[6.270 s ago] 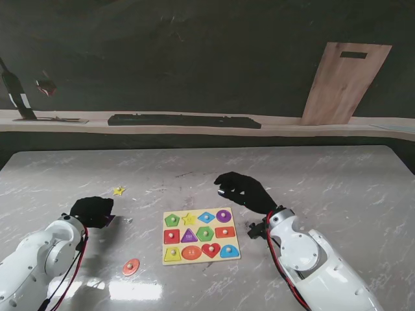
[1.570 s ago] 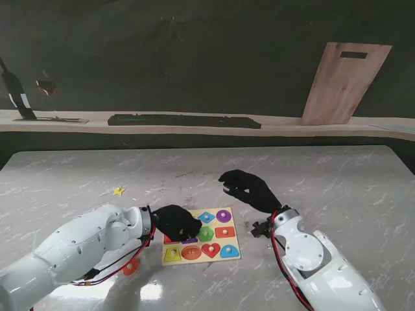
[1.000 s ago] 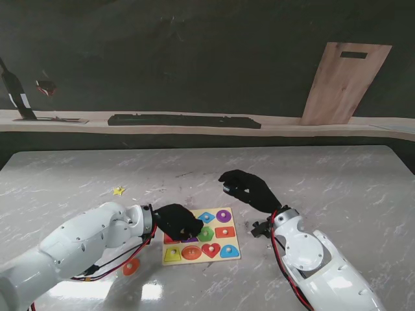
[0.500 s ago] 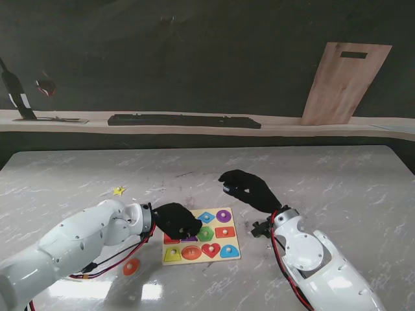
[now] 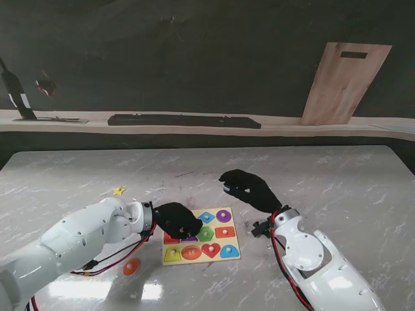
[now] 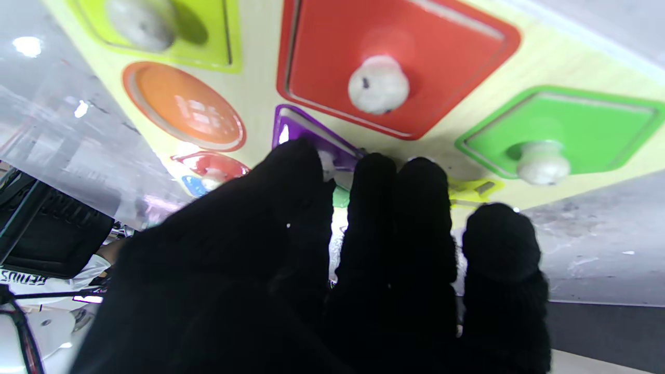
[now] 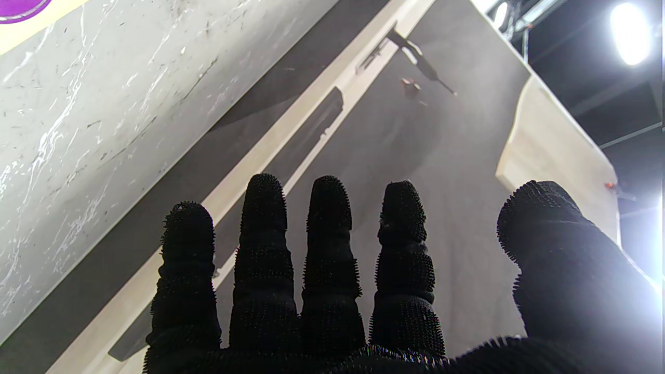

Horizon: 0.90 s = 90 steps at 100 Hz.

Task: Fit puzzle pieces into a puzzle board

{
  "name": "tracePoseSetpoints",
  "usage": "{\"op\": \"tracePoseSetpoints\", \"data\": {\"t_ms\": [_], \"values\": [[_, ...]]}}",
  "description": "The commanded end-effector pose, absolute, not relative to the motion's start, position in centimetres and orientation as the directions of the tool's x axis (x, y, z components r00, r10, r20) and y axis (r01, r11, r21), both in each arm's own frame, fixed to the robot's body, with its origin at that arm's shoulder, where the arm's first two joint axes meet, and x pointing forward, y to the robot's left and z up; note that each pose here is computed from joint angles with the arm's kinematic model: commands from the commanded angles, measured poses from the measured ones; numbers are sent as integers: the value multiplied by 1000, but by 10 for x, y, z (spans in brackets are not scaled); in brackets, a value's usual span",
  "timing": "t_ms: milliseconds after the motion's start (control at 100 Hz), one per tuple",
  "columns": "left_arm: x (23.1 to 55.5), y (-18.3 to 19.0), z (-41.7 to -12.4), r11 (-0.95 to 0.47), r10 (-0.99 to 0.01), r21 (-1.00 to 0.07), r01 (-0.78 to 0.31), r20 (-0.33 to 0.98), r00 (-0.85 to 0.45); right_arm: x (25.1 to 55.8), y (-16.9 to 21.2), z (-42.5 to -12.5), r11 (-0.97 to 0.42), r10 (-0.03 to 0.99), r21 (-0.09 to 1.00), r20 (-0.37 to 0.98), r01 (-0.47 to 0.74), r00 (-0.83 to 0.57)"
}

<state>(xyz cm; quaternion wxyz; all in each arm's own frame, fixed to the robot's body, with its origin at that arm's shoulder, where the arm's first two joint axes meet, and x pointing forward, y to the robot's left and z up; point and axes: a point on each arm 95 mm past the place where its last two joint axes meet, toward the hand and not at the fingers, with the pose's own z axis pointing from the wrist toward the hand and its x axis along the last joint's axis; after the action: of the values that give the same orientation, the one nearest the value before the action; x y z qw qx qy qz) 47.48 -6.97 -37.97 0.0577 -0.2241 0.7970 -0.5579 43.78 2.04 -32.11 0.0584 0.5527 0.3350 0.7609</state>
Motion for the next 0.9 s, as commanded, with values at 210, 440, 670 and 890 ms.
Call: {"op": "tracePoseSetpoints", "data": {"t_ms": [210,440,670,890], "values": [[474,-68,-386,299,-437,-907,-298,147,-887,435,24,-322,-771,453,569,805,286,-383],[474,-69,-387,297,-454,-911,-287,130,-881,435,24,-322,-770,452,569,806,288,-382],[473,-68,-387,313,-443,-908,-278,119,-888,436,23,-322,-771,452,569,806,286,-383],[471,-68,-387,332,-449,-908,-255,86,-889,435,23,-322,-772,452,569,804,282,-385]]}}
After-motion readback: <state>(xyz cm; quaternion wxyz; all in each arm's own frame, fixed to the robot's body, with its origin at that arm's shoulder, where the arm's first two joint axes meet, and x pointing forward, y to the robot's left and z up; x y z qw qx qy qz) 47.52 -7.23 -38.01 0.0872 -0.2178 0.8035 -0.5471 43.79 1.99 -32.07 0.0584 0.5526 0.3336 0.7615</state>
